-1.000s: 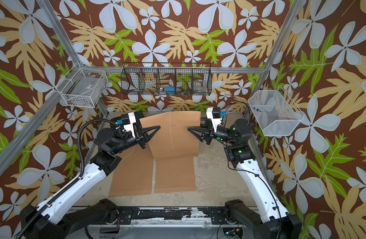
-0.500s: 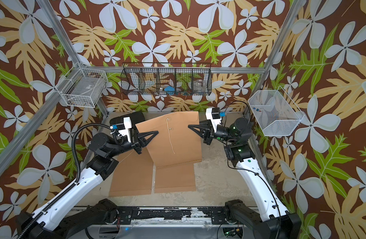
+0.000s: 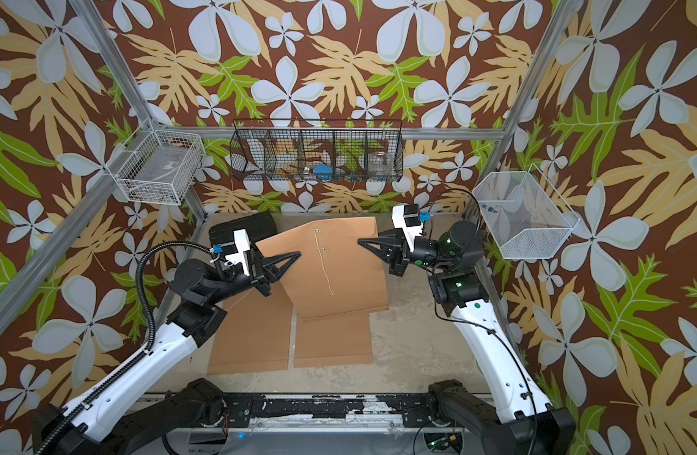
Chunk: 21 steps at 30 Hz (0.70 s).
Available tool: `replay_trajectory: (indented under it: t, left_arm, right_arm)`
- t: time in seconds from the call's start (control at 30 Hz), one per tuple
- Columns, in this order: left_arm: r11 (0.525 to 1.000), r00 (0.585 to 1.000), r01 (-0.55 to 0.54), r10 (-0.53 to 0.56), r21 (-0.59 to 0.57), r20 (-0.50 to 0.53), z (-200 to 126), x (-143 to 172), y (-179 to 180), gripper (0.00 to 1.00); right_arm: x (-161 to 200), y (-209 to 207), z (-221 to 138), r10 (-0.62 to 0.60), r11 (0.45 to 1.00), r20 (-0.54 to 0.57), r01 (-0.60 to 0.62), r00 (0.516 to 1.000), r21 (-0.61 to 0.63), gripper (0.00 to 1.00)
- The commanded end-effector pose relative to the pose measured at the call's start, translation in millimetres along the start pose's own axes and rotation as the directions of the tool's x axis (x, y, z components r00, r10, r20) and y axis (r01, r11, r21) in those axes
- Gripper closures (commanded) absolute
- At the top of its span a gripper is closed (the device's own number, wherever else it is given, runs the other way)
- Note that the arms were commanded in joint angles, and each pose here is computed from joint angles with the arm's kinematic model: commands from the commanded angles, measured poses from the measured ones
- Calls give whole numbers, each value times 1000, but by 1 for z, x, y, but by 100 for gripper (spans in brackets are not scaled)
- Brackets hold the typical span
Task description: Open the file bag
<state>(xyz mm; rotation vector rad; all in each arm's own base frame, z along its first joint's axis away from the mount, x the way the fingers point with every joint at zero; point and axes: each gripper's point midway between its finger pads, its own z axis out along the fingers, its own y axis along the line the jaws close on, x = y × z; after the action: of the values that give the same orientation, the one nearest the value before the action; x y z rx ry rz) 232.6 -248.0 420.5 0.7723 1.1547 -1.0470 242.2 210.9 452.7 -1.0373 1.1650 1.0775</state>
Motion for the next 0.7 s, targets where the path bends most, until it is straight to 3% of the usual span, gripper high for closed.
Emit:
replay_trajectory:
  t: [0.0, 0.37, 0.67]
  left_arm:
    - [999, 1000, 6, -5, 34, -29, -1, 10, -5, 100]
    - [999, 999, 27, -25, 42, -40, -1, 20, -5, 100]
    - [995, 998, 24, -20, 92, -51, -2, 21, -14, 100]
  right_arm:
    - [-17, 2, 0, -78, 997, 28, 77, 997, 8, 93]
    - [-26, 4, 2, -95, 995, 23, 96, 995, -10, 89]
    - [-16, 4, 9, -101, 994, -12, 100, 995, -35, 73]
